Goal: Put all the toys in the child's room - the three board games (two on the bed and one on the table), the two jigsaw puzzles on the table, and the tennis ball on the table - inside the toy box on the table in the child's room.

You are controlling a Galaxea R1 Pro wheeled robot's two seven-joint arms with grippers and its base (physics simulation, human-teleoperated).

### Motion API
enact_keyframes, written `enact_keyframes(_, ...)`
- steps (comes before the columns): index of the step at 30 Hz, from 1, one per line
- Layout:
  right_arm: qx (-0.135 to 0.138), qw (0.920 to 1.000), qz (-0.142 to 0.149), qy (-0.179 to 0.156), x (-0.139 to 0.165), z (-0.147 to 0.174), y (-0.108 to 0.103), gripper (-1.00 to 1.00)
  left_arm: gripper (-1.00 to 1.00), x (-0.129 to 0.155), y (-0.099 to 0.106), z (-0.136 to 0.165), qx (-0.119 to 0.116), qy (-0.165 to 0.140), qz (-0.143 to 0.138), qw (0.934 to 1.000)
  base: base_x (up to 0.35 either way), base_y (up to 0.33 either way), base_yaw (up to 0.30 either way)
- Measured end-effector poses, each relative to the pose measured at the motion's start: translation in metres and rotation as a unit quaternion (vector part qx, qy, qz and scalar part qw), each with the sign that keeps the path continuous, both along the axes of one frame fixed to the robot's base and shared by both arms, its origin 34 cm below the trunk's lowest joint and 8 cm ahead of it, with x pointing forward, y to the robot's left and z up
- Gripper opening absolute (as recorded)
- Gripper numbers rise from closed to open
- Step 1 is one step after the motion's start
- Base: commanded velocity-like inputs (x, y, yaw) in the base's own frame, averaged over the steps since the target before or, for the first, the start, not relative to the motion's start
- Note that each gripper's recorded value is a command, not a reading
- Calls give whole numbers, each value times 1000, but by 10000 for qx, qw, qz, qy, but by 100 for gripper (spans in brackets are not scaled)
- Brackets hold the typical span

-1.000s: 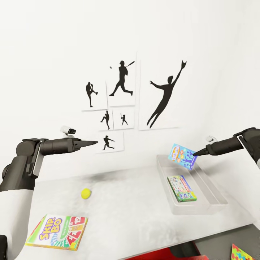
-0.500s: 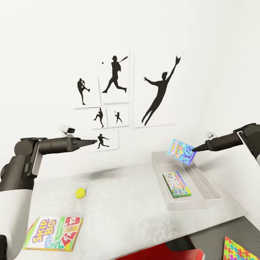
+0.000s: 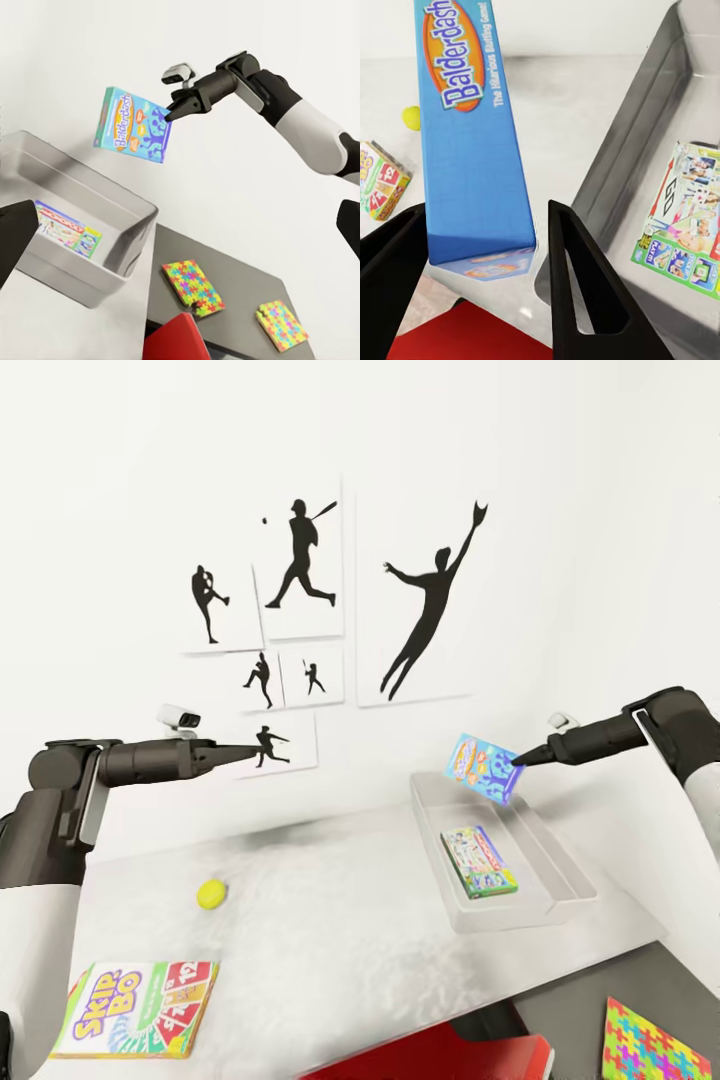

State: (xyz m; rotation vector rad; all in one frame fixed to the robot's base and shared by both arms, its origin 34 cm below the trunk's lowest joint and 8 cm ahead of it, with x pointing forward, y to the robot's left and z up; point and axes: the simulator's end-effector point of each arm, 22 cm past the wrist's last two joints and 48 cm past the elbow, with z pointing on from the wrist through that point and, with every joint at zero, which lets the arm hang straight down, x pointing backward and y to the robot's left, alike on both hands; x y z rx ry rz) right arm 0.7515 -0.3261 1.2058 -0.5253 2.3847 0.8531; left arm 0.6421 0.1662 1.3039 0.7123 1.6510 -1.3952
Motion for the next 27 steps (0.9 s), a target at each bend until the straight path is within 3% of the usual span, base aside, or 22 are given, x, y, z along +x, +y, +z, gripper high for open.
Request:
enact_keyframes(6,7,10000,73,13,4,-2,9,-100,100,4,3,-3,-38,33,37,10000,0,0,-7)
enact_keyframes(27,-3,10000,44,-4,8,-5,4,-100,100,8,5,-9,-63,85,64,9999,0,0,0)
